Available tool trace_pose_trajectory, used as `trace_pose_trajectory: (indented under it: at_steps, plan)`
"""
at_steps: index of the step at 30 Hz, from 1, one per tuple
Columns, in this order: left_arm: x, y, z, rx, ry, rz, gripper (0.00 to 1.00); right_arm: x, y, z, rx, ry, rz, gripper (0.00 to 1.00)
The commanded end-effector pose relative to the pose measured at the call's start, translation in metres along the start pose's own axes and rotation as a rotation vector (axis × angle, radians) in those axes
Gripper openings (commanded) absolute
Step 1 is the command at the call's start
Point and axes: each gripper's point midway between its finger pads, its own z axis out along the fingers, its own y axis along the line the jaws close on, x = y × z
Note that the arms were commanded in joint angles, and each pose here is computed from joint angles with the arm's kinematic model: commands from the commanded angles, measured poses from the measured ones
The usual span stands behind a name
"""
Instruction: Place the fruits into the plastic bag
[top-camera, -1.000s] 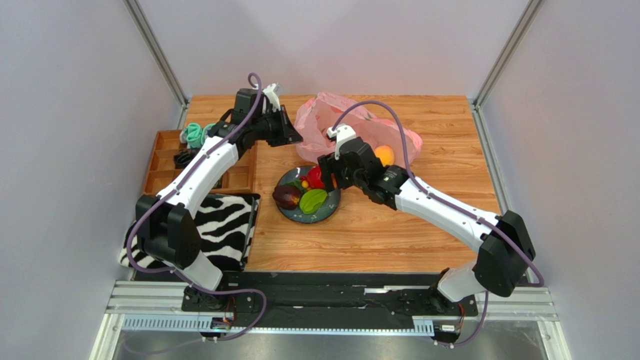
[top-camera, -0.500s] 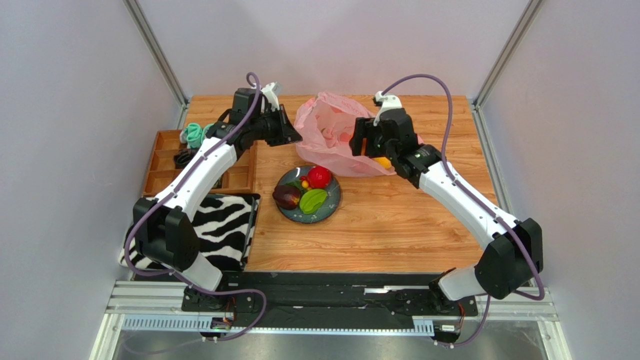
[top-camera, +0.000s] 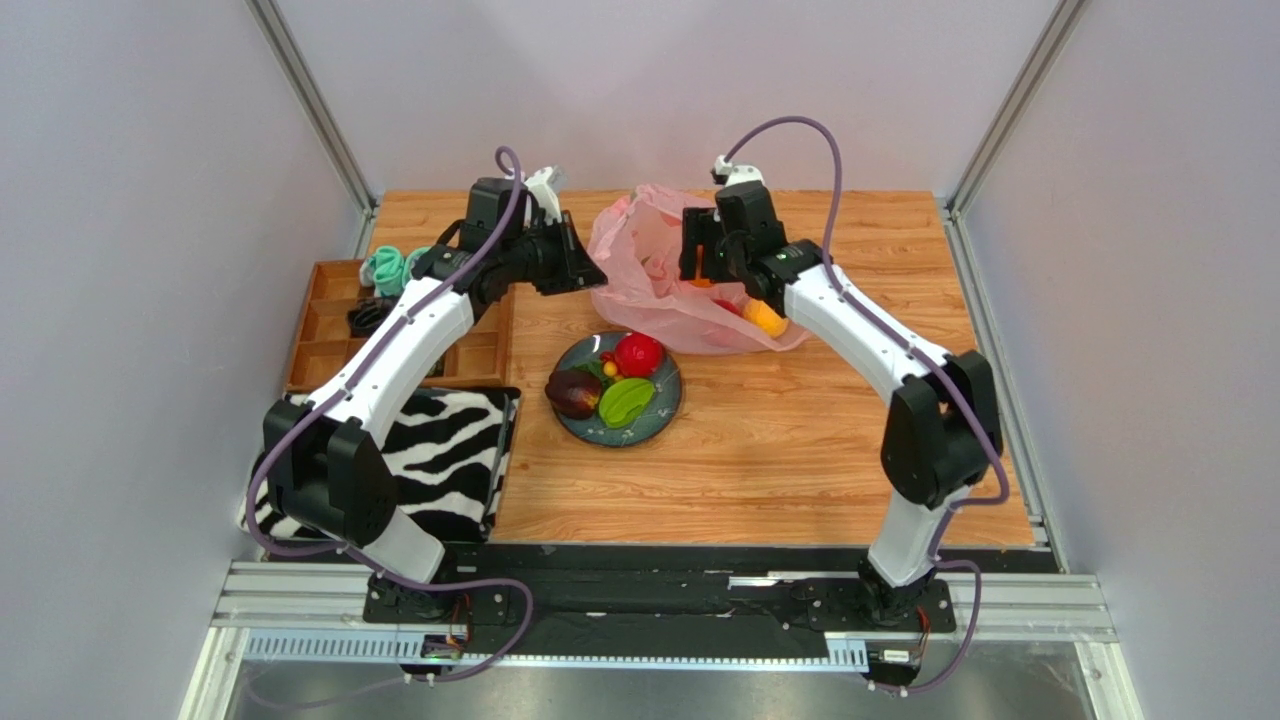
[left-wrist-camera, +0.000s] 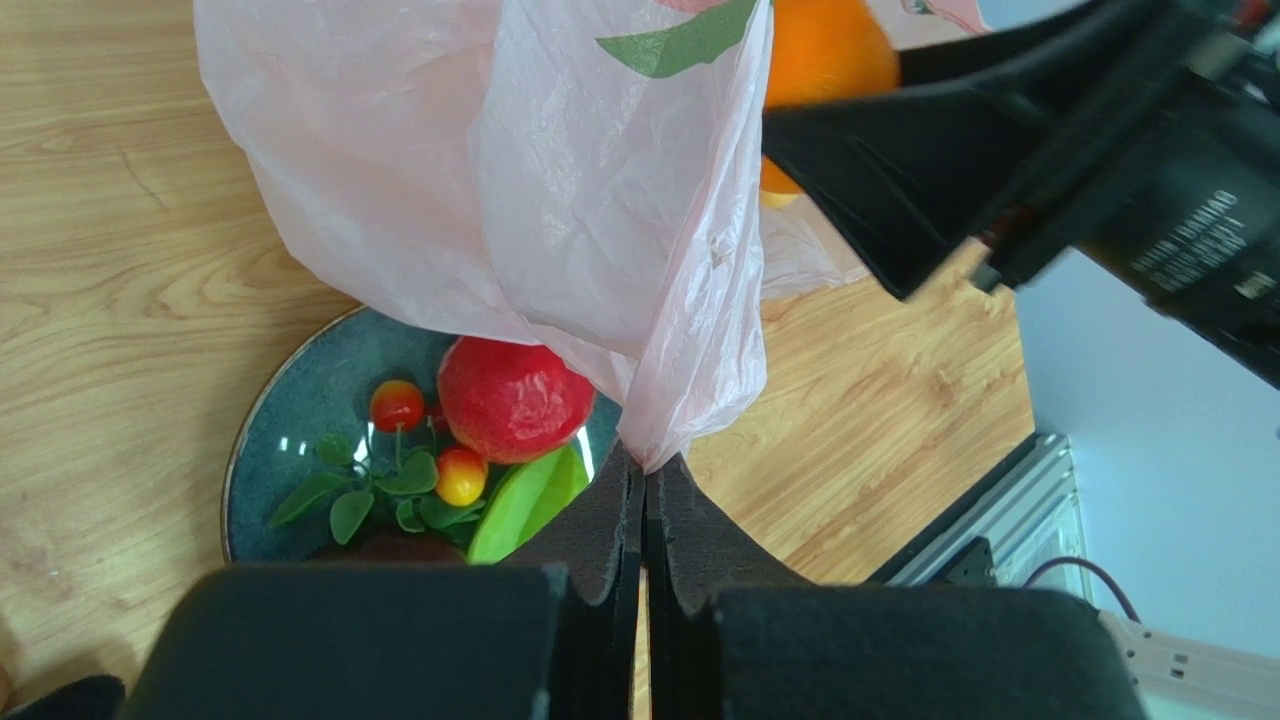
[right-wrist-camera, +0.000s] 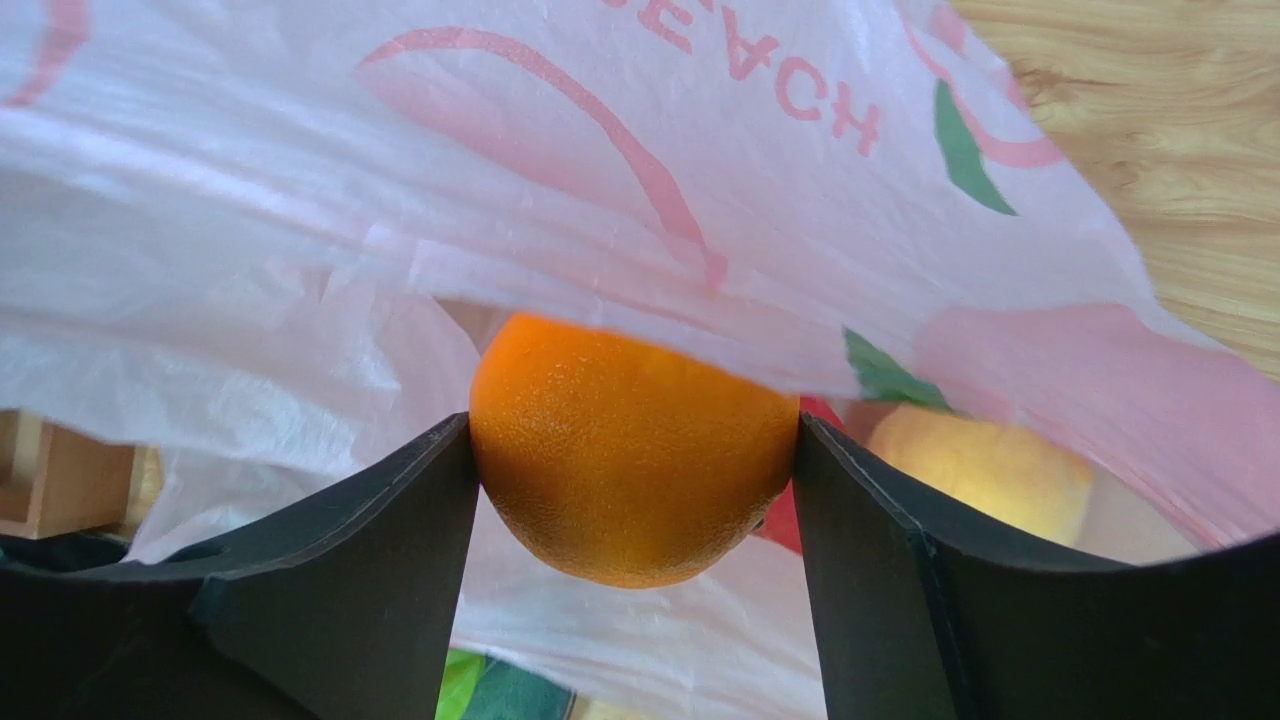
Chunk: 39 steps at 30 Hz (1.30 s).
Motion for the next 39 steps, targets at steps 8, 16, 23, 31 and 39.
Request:
trace_pose_trajectory:
  at_steps: [8, 16, 23, 31, 39]
  plan:
    - [-0.006, -0.010, -0.008, 0.024, -0.034, 0.008, 0.00, 0.039, 0.015, 0.056, -0.020, 0.155, 0.022, 0.39]
    - [-0.008, -0.011, -0.005, 0.027, -0.033, 0.008, 0.00, 0.081, 0.002, 0.081, 0.020, 0.253, -0.037, 0.39]
    - [-0.013, -0.011, -0.003, 0.021, -0.036, 0.023, 0.00, 0.093, -0.023, 0.083, 0.131, 0.282, -0.083, 0.45]
    - [-0.017, -0.011, 0.001, 0.022, -0.031, 0.026, 0.00, 0.087, -0.048, 0.078, 0.210, 0.284, -0.048, 0.70]
    - [-0.012, -0.011, 0.003, 0.021, -0.018, 0.022, 0.00, 0.073, -0.036, 0.069, 0.134, 0.261, -0.028, 0.84]
